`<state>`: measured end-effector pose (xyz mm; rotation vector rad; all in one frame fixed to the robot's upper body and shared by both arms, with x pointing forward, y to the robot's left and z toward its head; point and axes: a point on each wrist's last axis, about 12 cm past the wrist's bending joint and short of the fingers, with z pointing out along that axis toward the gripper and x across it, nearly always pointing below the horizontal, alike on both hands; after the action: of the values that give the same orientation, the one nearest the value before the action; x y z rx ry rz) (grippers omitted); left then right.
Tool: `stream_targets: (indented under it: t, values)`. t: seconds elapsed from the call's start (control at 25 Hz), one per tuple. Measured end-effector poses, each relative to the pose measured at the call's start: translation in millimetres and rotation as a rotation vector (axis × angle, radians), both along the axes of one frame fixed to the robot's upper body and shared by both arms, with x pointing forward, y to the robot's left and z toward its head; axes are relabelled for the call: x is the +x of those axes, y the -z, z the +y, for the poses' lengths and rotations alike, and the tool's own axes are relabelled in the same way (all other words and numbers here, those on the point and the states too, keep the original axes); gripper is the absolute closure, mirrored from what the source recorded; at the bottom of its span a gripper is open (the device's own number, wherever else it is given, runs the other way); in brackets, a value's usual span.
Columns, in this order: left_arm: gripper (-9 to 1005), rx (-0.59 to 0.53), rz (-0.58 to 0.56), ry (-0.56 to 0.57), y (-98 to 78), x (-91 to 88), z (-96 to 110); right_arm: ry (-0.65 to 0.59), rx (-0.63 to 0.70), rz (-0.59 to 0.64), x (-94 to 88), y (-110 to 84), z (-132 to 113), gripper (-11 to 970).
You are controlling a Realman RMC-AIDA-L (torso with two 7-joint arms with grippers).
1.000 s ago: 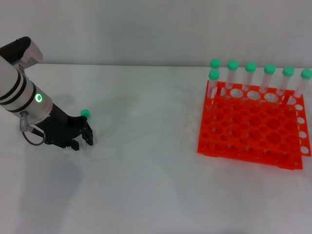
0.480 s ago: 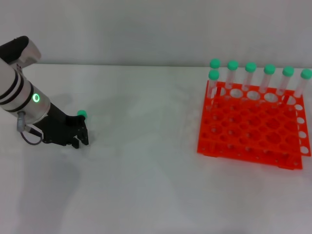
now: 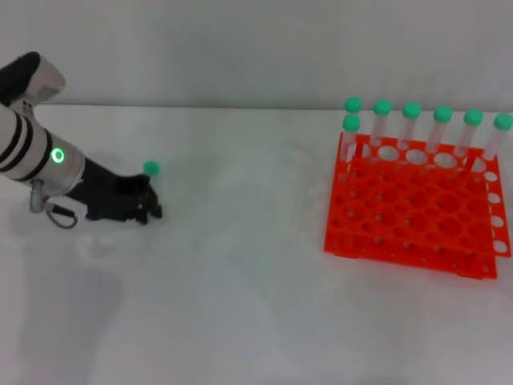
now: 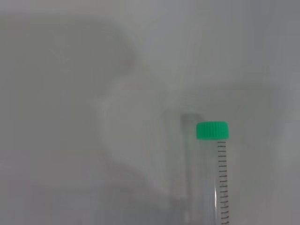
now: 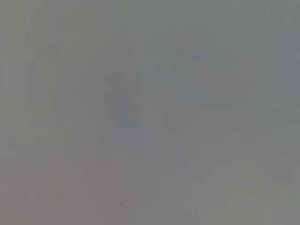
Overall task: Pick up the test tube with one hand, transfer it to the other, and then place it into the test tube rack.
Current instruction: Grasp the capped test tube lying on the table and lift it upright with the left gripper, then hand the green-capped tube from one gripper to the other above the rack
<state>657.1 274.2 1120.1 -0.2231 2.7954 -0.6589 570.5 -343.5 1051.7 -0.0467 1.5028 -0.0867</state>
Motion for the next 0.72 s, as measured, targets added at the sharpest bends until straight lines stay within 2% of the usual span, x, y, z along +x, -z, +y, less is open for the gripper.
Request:
stream_targets:
  t: [0.16,0.24,0.36,0.6,0.72]
  values:
    - [812,-0.1,-0.119,0.01,-6.1,5.3,3.1,0.001,0.001,-0.002,0.3,-0.4,0.0,87]
    - [812,-0.154,-0.21,0.017,-9.2,8.0,6.2,-0.001,0.002,-0.006,0.5,-1.1,0.3,87]
    - [813,-0.224,-0.408,0.024,-13.6,11.8,12.6,0.0,0.002,-0.009,0.1,-1.2,0.1,87]
    - [813,-0.256,-0.71,-0.099,-5.0,8.6,28.3,0.006,0.012,-0.003,-1.1,0.0,-1.2,87]
    - [813,-0.229,-0.835,-0.108,4.0,2.0,24.9,0.013,0.015,0.0,-2.6,1.0,-2.9,87]
